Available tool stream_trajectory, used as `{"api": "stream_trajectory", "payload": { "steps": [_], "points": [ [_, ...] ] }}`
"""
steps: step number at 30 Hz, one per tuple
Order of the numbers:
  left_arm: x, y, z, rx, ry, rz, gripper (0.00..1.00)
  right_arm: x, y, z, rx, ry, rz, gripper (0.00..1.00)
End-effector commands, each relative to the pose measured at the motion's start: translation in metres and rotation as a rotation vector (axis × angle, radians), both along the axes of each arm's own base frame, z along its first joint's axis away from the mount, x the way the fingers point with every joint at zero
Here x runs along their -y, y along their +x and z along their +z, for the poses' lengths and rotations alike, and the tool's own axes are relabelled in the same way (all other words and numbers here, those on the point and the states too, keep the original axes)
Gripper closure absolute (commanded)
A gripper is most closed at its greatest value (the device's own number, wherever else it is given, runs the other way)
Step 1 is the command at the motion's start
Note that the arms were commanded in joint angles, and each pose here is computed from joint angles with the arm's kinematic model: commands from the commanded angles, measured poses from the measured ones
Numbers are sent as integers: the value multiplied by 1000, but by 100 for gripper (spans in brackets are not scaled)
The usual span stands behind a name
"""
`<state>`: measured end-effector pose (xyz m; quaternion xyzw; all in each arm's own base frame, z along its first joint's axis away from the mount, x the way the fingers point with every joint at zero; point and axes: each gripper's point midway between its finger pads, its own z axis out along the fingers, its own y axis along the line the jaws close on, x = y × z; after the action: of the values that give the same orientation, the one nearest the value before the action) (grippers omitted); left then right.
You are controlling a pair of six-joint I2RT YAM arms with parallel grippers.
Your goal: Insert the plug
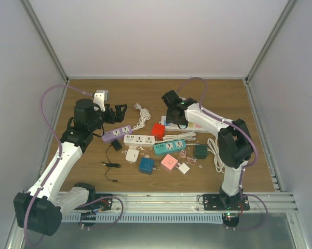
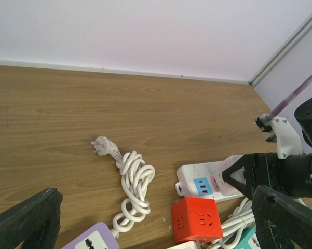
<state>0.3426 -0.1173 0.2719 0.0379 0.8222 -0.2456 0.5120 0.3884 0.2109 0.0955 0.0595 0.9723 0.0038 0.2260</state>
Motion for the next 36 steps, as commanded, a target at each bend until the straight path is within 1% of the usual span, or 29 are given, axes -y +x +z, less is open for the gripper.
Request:
{"api": "stream_trajectory", "payload": {
  "steps": [1, 4, 11, 18, 22, 29, 36],
  "points": [
    [-2, 2, 0, 18, 6, 3, 1, 12, -14, -13, -48, -60, -38, 70],
    [-2, 2, 0, 17, 5, 2, 1, 11, -12, -6, -32, -48, -38, 70],
    [-2, 2, -1, 16, 7, 6, 1, -2, -20, -19, -87, 18, 4, 69],
    [-2, 2, -1, 15, 7, 5, 1, 3, -27, -26, -103, 7, -5, 69],
    [-3, 2, 0, 17, 6, 6, 1, 9, -28, -36, -111, -30, -16, 69],
    [-3, 2, -1, 15, 9, 7, 1, 21, -31, -75, -165, -131, -23, 69],
    [-4, 2, -2, 13, 9, 9, 1, 40, -31, -103, -180, -229, -64, 72]
  ]
}}
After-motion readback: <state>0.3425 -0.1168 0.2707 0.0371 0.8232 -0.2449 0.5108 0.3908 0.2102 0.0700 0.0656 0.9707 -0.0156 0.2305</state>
